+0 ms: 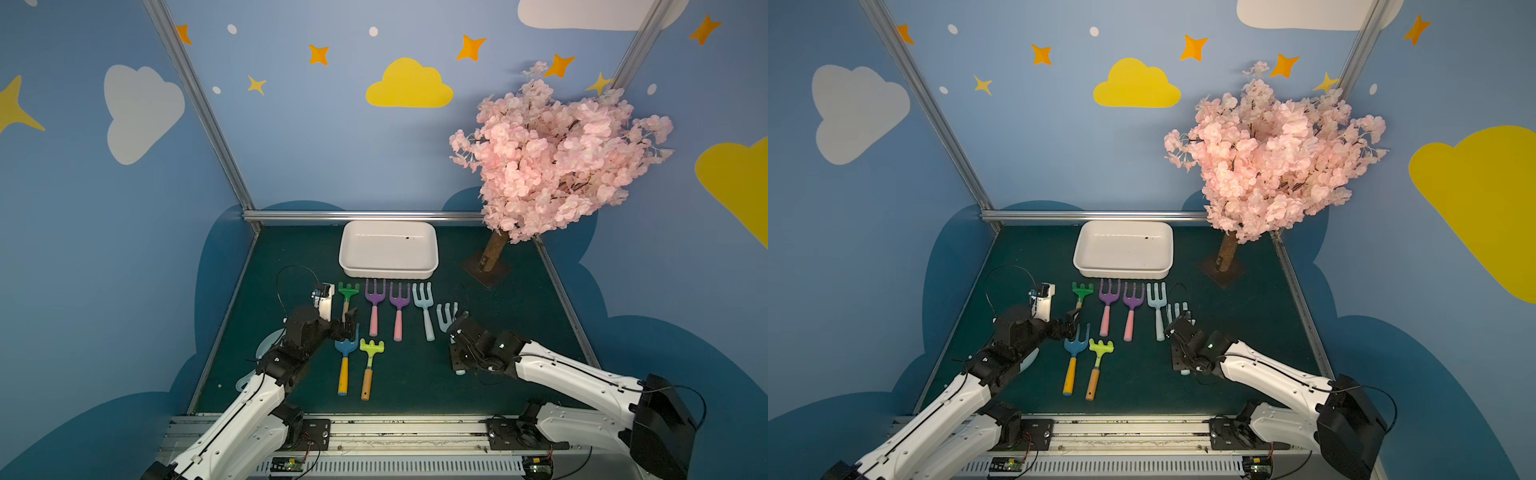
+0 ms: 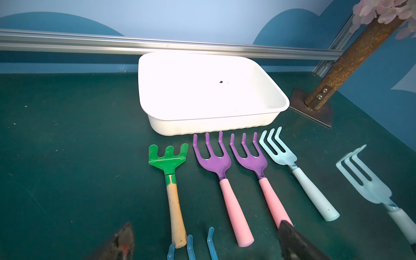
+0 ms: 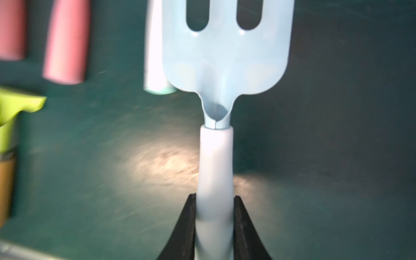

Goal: Take the hand rake out of the storage box
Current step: Place the rake at the center of the board.

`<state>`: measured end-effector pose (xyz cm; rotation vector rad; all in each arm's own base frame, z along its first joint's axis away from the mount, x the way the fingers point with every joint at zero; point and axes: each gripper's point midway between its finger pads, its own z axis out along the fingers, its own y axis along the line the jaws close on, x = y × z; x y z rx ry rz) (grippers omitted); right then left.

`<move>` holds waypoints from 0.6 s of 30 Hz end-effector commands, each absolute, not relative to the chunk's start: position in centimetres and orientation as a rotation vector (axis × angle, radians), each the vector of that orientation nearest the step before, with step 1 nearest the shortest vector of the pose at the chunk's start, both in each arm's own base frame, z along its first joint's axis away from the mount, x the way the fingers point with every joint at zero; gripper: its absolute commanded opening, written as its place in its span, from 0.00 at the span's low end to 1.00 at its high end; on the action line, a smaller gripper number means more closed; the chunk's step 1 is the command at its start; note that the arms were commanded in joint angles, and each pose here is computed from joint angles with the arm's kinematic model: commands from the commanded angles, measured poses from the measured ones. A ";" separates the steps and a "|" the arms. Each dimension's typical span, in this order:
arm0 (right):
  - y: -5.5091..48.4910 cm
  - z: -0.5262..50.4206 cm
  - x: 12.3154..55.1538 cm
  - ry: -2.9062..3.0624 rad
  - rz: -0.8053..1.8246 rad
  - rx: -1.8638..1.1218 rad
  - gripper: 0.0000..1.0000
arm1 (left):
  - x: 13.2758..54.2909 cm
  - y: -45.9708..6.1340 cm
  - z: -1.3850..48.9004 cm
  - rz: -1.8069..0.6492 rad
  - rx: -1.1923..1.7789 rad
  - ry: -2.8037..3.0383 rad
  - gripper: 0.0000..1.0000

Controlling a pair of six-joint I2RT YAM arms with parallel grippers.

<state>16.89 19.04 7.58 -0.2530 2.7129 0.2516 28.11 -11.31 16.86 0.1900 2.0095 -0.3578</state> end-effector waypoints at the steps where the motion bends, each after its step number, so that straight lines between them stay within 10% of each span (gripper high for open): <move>1: 19.8 8.5 16.0 2.677 0.201 -0.183 0.00 | 27.8 -11.0 16.6 -0.363 0.178 2.015 1.00; 18: 34.6 3.4 11.3 2.796 0.373 -0.503 0.00 | 27.7 -11.0 16.3 -0.382 0.163 2.013 1.00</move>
